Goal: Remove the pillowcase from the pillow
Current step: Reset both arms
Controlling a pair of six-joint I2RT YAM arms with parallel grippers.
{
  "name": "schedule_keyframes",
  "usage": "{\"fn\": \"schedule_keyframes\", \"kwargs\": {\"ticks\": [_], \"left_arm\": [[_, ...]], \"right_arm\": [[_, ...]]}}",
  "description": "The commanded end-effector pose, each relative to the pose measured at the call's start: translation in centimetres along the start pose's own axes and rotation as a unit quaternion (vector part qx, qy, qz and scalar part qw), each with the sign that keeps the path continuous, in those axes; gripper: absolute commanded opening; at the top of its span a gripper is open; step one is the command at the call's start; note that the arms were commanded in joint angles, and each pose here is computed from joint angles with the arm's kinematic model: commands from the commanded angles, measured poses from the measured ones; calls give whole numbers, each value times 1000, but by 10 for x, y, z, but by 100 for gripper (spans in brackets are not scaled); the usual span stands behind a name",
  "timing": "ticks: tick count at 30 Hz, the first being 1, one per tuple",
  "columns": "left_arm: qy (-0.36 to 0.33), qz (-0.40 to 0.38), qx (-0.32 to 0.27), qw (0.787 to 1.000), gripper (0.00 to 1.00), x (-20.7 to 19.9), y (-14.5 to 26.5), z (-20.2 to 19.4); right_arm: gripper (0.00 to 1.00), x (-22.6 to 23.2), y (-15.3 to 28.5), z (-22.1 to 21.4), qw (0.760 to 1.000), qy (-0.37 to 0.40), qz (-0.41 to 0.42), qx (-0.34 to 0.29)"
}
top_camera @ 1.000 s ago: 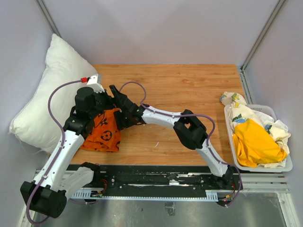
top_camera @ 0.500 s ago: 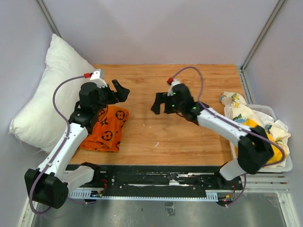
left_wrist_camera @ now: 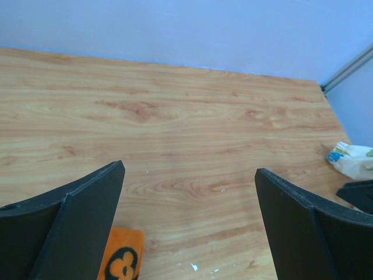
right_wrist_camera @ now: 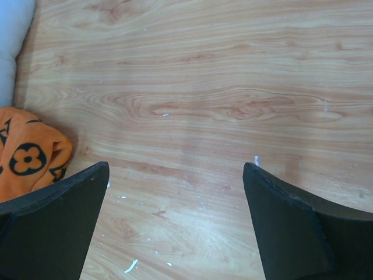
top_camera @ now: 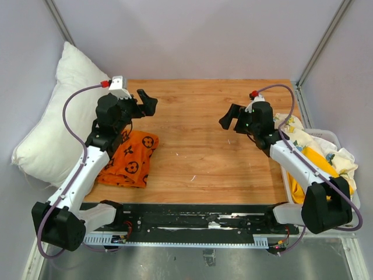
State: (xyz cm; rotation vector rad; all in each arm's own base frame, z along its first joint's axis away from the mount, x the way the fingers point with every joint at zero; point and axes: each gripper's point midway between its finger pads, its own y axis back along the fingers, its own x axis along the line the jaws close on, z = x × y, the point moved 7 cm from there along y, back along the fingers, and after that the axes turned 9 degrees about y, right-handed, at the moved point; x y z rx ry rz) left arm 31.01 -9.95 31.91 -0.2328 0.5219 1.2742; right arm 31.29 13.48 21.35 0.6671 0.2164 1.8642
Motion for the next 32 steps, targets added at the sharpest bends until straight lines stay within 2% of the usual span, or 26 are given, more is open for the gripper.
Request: {"fn": "schedule_keyframes", "kwargs": {"ticks": [1, 9, 18, 32], "left_arm": [[-26, 47, -20, 998, 99, 21, -6, -1], [-5, 40, -24, 999, 99, 41, -10, 2], [-4, 20, -33, 999, 99, 40, -8, 2], [-12, 17, -53, 998, 99, 34, 11, 11]], "right_arm": [[98, -18, 11, 0, 997, 23, -73, 7], [98, -23, 25, 6, 994, 31, -96, -32], [98, -22, 28, 4, 994, 45, -82, -54], [98, -15, 21, 1, 997, 53, -43, -35]]}}
